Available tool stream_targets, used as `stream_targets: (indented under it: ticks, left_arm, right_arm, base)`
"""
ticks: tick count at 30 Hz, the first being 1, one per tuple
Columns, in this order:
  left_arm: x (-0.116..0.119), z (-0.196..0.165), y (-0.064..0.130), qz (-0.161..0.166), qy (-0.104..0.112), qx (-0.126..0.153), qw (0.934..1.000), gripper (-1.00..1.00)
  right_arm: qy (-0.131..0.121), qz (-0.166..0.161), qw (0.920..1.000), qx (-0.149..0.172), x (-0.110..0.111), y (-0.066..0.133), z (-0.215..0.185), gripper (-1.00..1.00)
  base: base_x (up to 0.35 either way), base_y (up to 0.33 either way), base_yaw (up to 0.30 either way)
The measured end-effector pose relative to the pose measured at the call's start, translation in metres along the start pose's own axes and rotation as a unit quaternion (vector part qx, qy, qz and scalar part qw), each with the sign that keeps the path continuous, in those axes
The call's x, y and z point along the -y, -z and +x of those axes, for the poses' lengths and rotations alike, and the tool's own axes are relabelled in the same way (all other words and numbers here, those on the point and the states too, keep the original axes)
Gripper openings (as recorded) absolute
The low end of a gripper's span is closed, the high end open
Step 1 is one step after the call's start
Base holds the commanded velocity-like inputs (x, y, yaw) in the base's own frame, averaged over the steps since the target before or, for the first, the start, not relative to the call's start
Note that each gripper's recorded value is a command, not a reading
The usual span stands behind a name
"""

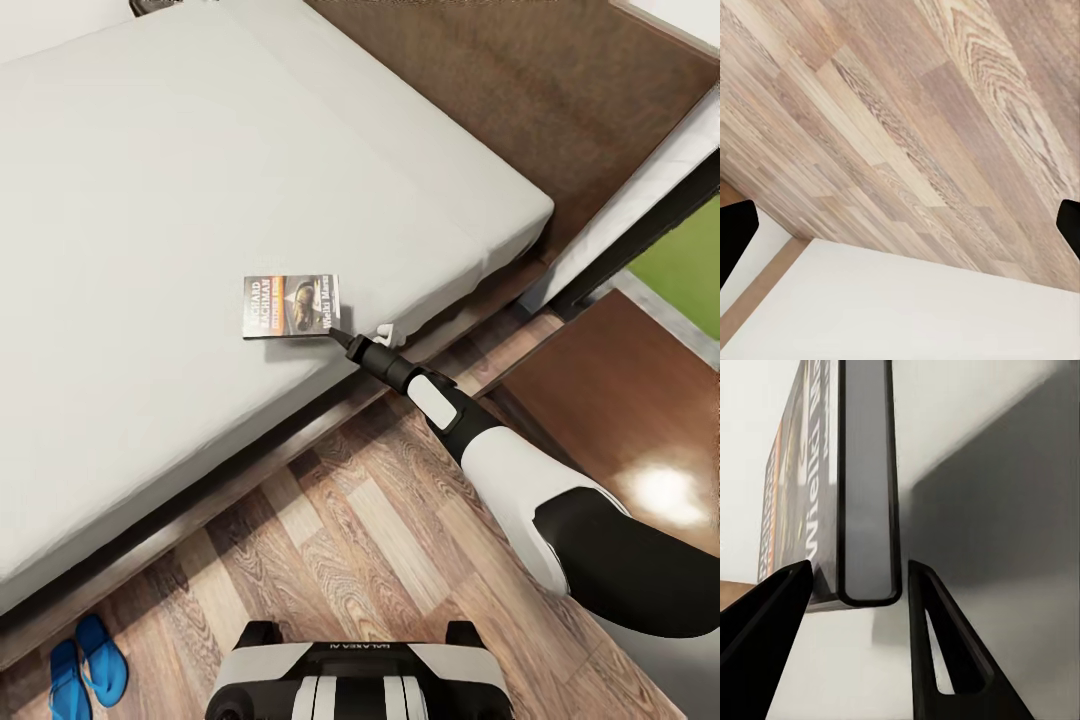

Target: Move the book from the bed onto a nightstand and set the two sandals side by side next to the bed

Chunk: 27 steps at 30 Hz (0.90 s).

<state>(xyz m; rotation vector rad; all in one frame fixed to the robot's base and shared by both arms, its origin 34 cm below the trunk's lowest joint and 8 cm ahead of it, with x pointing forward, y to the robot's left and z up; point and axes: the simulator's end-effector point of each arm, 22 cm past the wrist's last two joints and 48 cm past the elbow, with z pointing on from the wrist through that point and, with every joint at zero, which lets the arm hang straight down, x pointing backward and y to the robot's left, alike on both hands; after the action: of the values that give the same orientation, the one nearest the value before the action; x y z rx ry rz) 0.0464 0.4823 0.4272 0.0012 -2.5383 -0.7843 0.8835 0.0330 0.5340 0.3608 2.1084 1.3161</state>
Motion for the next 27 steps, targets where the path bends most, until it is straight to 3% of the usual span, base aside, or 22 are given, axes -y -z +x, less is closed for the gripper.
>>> stream_targets:
  ticks: [16, 19, 27]
  left_arm:
    - [-0.016, 0.013, 0.021, -0.002, 0.001, -0.003, 1.0000, 1.00]
    - [-0.022, 0.015, 0.024, -0.005, 0.001, -0.004, 1.0000, 1.00]
    - [-0.052, 0.021, 0.034, -0.049, 0.002, -0.006, 0.9988, 1.00]
  right_arm:
    - [-0.001, 0.001, 1.0000, -0.003, -0.024, 0.008, -0.009, -1.00]
    - [-0.006, 0.001, 0.9999, -0.014, -0.028, 0.009, -0.007, -1.00]
    - [-0.035, 0.001, 0.9975, -0.061, -0.040, 0.015, 0.009, -1.00]
  base:
    - [0.000, 0.000, 0.000]
    - [0.000, 0.000, 0.000]
    - [0.000, 0.000, 0.000]
